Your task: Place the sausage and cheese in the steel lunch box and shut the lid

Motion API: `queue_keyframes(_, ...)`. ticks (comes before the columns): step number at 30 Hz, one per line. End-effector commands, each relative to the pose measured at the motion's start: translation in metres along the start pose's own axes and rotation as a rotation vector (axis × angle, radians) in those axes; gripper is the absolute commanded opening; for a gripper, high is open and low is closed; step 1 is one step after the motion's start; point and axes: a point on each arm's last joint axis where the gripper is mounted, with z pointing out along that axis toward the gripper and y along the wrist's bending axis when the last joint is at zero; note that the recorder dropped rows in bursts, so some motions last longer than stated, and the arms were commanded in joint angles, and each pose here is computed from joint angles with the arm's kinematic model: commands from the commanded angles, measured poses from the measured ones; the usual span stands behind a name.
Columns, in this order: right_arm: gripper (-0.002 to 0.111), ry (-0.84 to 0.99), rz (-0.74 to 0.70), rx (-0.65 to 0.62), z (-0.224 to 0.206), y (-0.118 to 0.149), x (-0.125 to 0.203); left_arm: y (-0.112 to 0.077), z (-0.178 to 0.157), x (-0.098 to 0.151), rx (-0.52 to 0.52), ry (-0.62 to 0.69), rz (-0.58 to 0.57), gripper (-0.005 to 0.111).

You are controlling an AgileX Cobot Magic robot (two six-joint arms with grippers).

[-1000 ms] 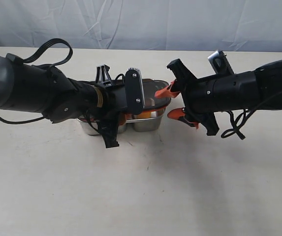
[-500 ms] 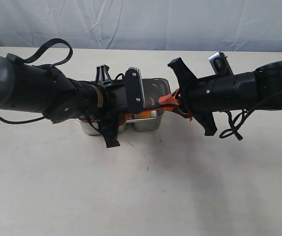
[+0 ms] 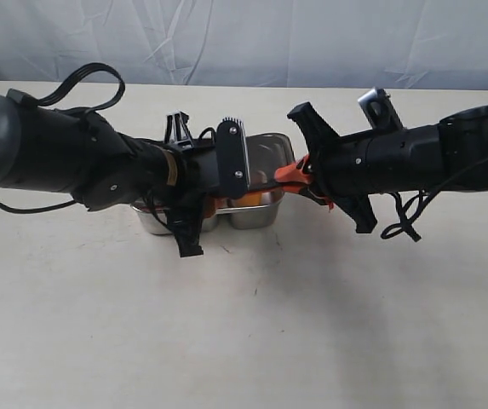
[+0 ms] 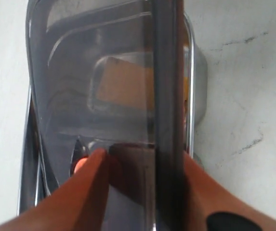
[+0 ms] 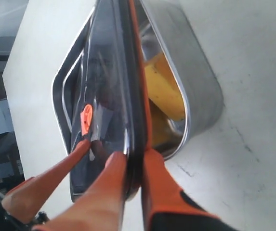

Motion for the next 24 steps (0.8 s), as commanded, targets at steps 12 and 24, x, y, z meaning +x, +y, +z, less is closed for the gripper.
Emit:
queue_keyframes(12,-0.001,-0.013,-0.049,0.117,0.019,-0.024,-0.006,-0.001,-0.055,0.008,0.048,0.152,-0.11,0.038)
queue_keyframes(24,-0.001,0.047,-0.079,0.09,0.019,-0.022,0.0,0.038,-0.099,0.029,-0.216,0.13,-0.718,0.038)
